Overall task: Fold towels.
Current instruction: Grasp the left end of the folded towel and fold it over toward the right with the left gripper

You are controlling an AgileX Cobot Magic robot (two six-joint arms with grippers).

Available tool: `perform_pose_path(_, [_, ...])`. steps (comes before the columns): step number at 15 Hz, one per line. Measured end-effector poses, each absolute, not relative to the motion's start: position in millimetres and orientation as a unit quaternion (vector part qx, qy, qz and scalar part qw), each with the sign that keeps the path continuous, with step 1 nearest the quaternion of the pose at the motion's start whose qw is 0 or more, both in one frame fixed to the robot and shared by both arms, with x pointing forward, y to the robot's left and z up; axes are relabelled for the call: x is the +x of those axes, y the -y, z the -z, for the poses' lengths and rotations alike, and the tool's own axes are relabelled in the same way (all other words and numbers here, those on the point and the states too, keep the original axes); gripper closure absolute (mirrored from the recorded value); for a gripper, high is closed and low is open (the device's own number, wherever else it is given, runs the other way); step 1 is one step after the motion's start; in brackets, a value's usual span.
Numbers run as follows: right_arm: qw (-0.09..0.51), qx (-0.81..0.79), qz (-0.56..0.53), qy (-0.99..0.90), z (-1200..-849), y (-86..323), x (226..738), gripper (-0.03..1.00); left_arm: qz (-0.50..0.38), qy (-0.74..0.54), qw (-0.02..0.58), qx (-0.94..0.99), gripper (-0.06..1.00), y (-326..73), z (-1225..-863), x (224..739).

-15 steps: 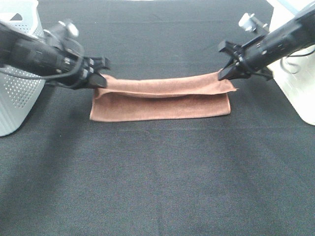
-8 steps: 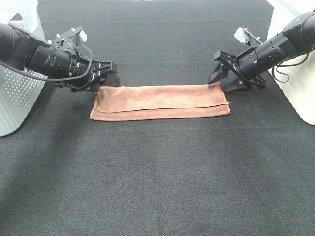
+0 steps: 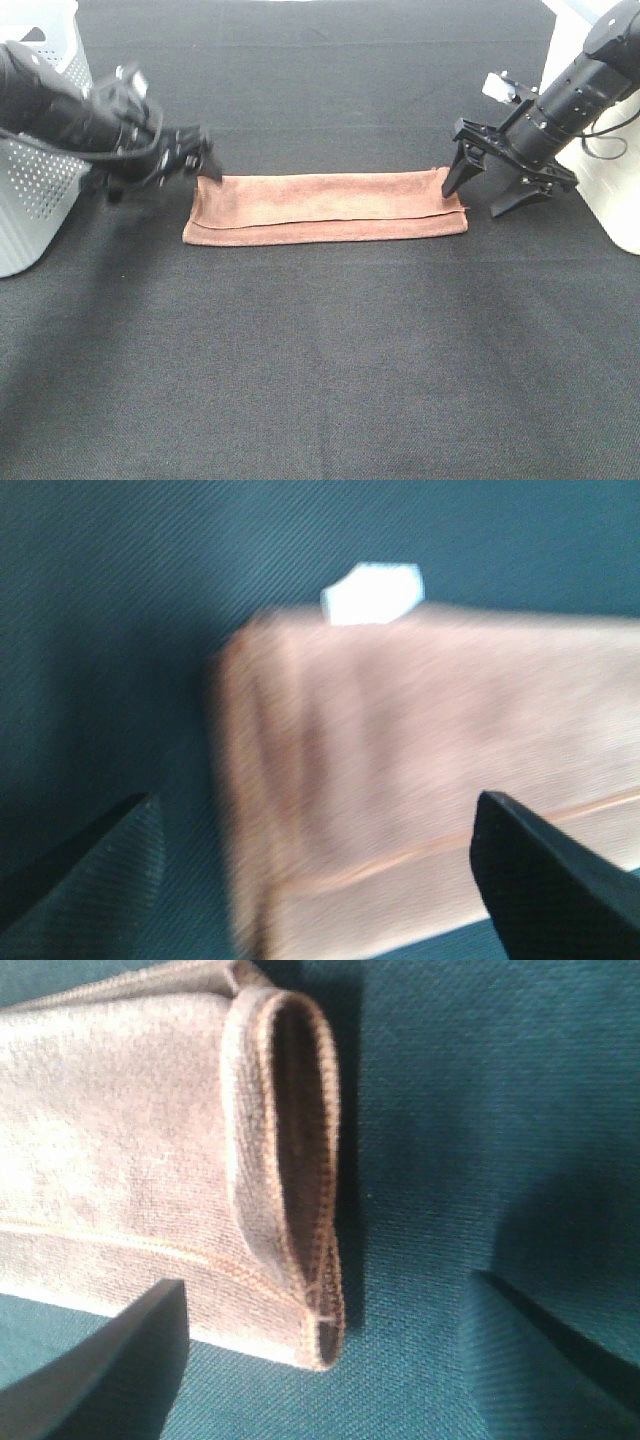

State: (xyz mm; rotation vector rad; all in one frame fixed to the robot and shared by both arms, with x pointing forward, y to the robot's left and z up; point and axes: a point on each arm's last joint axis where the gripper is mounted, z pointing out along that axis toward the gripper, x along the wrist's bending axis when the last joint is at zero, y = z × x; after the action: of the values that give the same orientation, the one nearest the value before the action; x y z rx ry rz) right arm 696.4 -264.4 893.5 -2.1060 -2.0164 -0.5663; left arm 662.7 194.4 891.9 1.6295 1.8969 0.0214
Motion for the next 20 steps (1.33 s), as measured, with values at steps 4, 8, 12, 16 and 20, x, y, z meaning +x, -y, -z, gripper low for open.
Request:
perform_pose_path(4, [0.085,-0.708,0.189,0.675,-893.4,264.6,696.5,0.25,0.033,-0.725,0.295,0.621,0.22,-188.7,-873.5,670.3])
perform_pose_path(8, [0.083,-0.708,0.188,0.676,-893.2,264.9,696.4,0.25,0.077,-0.733,0.305,0.604,0.42,-180.2,-867.2,682.5])
perform_pose_path(12, [0.082,-0.707,0.187,0.677,-893.2,265.1,696.5,0.25,0.084,-0.738,0.299,0.599,0.91,-179.4,-861.9,684.6])
perform_pose_path(16, [0.082,-0.707,0.188,0.677,-893.2,265.1,696.5,0.25,0.061,-0.721,0.288,0.627,0.92,-182.9,-875.7,682.8])
perform_pose_path(20, [0.082,-0.707,0.188,0.677,-893.2,265.1,696.5,0.25,0.009,-0.705,0.251,0.663,0.92,-193.4,-916.8,677.8])
